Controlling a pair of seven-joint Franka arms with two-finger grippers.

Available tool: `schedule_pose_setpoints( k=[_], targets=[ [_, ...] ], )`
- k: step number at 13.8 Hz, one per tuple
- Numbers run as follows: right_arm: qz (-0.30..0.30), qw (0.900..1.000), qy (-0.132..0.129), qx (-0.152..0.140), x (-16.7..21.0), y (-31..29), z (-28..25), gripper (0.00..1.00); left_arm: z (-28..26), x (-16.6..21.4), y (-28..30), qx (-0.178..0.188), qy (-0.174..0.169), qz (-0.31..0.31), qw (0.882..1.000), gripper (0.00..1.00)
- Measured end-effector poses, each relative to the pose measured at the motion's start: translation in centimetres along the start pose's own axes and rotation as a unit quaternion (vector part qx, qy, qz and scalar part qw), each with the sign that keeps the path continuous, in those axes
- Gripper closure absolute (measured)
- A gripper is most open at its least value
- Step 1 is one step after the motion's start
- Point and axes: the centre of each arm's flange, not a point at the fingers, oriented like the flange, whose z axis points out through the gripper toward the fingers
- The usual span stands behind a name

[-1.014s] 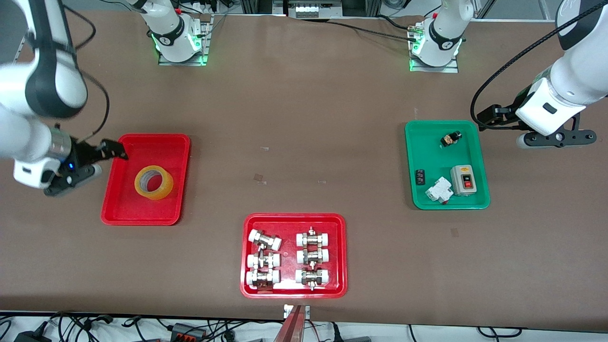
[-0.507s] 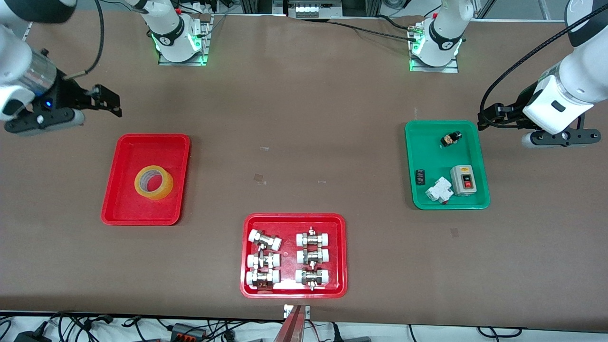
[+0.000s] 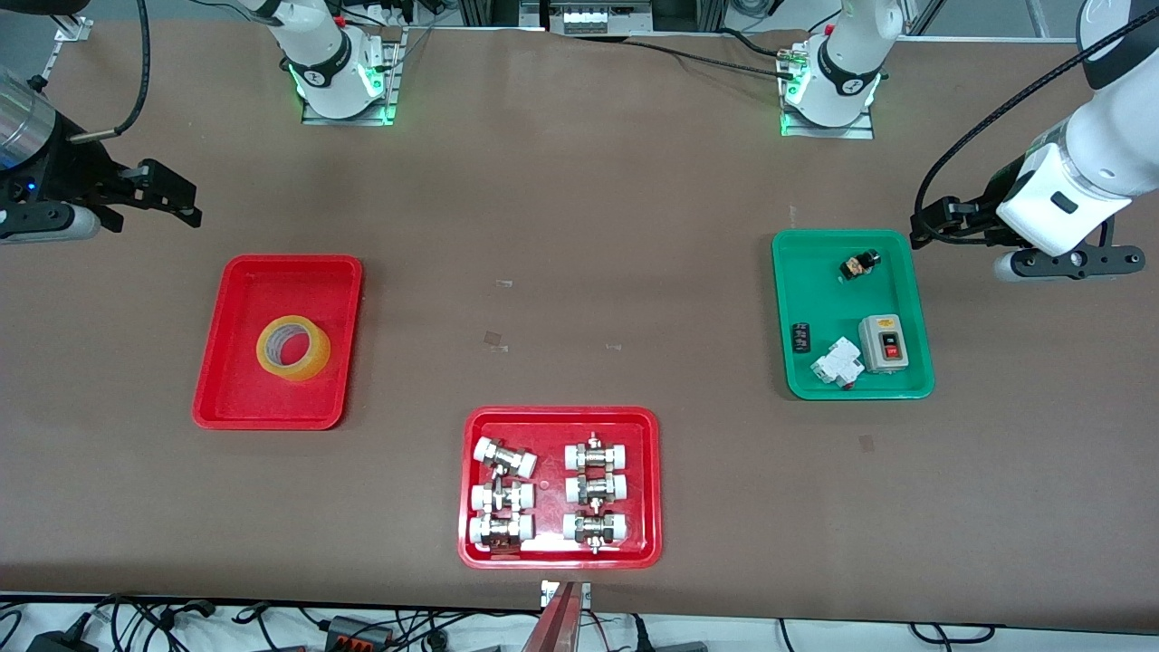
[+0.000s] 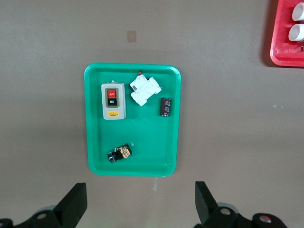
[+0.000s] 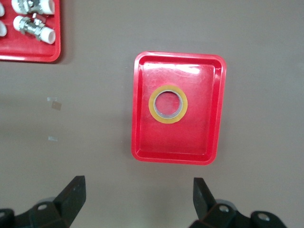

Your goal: Left arm passes tape to right arm into tray

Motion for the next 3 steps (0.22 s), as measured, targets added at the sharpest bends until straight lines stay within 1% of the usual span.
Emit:
schedule_pose_setpoints(
  k=[3],
  targets=[
    [0.005,1.000,0.003,-0.009,-0.13,0.00,-0.31,0.00,0.00,0.00,0.00,0.000,0.000,0.000,1.000,0.00]
  ],
)
